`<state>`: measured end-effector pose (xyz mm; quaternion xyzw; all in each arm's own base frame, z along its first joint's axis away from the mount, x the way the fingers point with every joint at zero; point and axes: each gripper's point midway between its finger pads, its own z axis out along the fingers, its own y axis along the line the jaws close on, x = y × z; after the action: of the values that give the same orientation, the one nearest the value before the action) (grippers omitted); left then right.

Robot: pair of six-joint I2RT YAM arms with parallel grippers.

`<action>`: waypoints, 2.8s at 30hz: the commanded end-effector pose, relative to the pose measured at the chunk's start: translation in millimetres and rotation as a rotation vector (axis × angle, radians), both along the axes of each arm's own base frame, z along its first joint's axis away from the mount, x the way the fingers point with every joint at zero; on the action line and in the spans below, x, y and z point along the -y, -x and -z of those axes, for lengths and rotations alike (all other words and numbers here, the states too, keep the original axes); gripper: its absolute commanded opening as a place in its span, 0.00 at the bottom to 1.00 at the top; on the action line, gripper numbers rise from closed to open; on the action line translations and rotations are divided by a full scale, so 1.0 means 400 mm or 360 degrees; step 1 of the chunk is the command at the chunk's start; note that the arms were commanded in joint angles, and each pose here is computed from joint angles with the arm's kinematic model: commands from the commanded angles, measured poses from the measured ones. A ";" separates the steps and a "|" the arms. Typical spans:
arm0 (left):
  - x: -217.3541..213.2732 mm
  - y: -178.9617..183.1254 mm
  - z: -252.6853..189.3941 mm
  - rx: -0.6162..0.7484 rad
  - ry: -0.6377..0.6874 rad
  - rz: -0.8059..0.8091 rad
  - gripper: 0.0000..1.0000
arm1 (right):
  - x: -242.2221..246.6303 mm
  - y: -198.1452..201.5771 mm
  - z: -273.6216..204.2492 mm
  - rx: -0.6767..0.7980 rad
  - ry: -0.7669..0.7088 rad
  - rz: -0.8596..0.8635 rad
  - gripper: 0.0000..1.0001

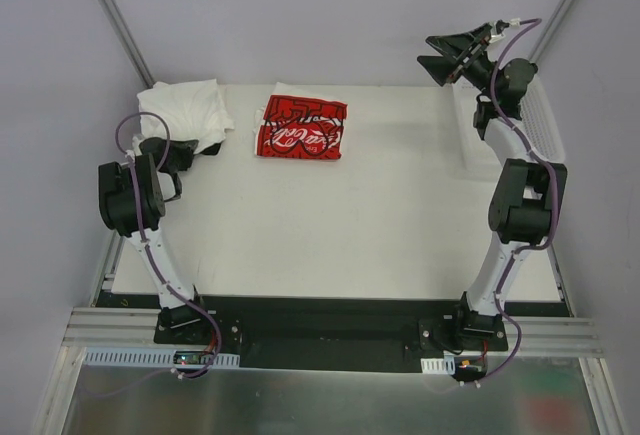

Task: Fold and stack the t-shirts

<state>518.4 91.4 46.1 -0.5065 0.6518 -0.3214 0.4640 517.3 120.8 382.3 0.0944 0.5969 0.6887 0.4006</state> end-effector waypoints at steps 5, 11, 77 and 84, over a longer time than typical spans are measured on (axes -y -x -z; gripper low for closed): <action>0.300 0.092 0.017 -0.0136 0.0071 0.0589 0.00 | 0.026 0.004 -0.101 0.0191 -0.0084 0.0016 0.97; 0.397 0.119 0.010 -0.0153 0.0104 0.0720 0.00 | 0.046 0.017 -0.116 0.0211 -0.0101 0.0043 0.97; 0.839 0.185 -0.620 0.0671 -0.0564 0.1926 0.89 | 0.050 0.169 0.100 0.0026 0.0421 -0.0044 0.96; 0.843 0.209 -0.584 0.0612 -0.0457 0.1950 0.89 | 0.067 0.180 0.092 0.0007 0.0399 0.0065 0.96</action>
<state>445.9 -243.2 297.0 0.0847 0.7574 -0.5107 0.3980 458.0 100.0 323.4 0.0763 0.6835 0.6176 0.3815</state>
